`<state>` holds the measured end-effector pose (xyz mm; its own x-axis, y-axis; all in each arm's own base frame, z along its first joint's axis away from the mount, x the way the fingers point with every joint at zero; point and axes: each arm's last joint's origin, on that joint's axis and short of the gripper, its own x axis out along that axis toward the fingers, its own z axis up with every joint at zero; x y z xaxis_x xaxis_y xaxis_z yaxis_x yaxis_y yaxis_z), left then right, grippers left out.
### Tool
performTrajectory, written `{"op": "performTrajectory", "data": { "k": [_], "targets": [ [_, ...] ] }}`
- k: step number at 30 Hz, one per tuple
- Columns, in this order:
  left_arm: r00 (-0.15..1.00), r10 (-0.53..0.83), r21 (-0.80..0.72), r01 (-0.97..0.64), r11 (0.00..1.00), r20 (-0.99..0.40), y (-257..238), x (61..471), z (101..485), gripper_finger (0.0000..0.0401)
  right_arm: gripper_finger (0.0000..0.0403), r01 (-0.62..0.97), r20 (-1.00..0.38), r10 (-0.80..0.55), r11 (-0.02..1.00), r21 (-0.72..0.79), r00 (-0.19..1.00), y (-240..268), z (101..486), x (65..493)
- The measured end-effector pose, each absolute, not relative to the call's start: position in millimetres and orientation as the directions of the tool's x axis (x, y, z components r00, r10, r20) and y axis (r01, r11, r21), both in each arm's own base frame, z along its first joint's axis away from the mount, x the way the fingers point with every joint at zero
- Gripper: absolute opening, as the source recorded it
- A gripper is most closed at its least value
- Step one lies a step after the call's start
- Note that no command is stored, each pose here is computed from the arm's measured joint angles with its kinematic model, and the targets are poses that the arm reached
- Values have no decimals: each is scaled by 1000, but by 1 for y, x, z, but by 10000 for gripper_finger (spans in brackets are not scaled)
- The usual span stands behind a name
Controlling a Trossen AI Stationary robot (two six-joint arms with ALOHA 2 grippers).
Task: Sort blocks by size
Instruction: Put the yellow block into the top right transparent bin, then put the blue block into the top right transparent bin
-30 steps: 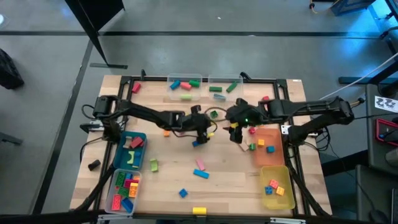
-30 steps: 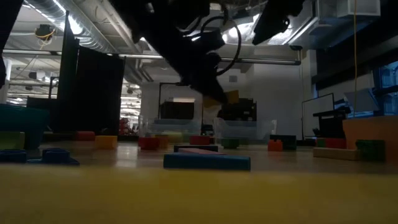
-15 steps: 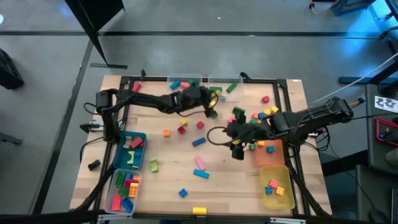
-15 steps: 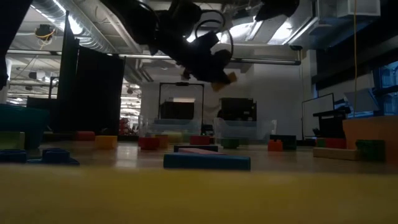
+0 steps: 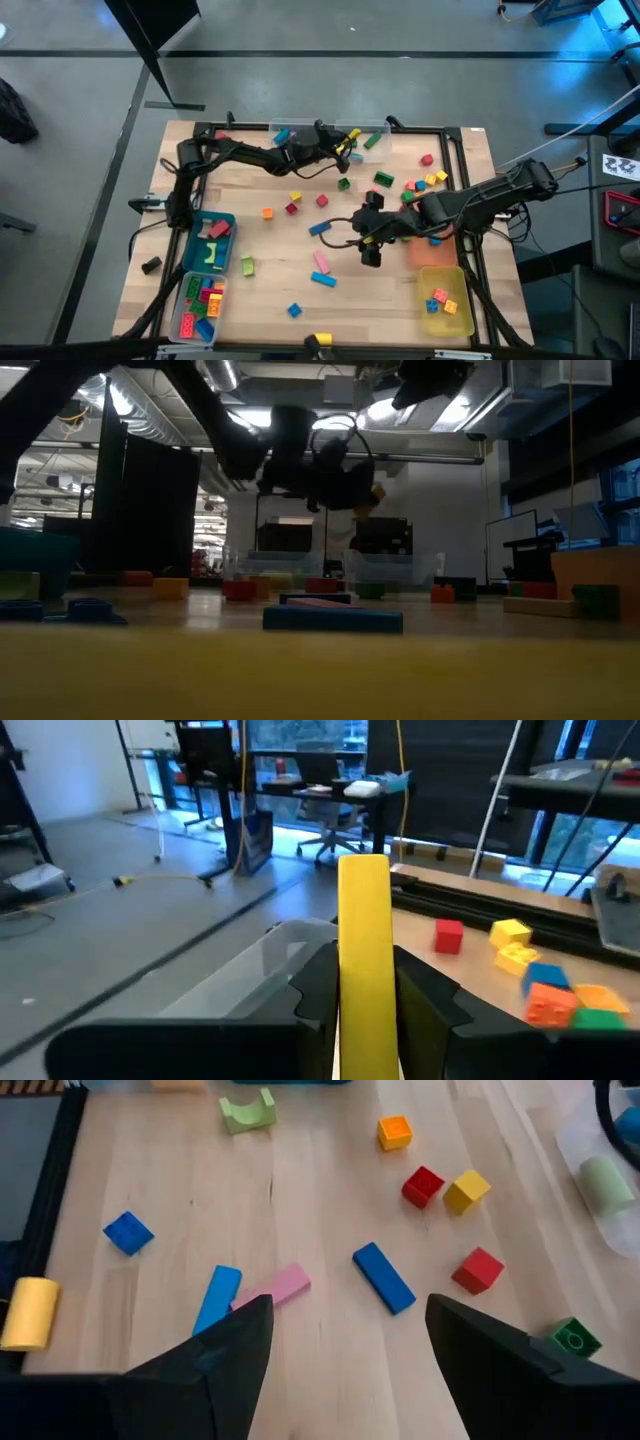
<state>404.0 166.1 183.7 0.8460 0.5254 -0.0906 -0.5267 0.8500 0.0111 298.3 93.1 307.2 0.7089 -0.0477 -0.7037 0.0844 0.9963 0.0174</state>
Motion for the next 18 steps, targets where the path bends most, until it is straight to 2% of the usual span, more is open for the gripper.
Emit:
{"op": "performTrajectory", "data": {
  "k": [7,14,18],
  "targets": [
    [827,549,15,-552,834,-123,180,404,155,69,264,82,-737,-55,997,0,674,96,294,305],
    [817,553,-119,-573,811,-165,182,403,152,133,264,85,-745,-64,996,-10,664,96,290,308],
    [838,519,-187,-544,818,-168,175,403,165,159,264,89,-745,-83,996,-31,662,95,290,308]
  ]
}}
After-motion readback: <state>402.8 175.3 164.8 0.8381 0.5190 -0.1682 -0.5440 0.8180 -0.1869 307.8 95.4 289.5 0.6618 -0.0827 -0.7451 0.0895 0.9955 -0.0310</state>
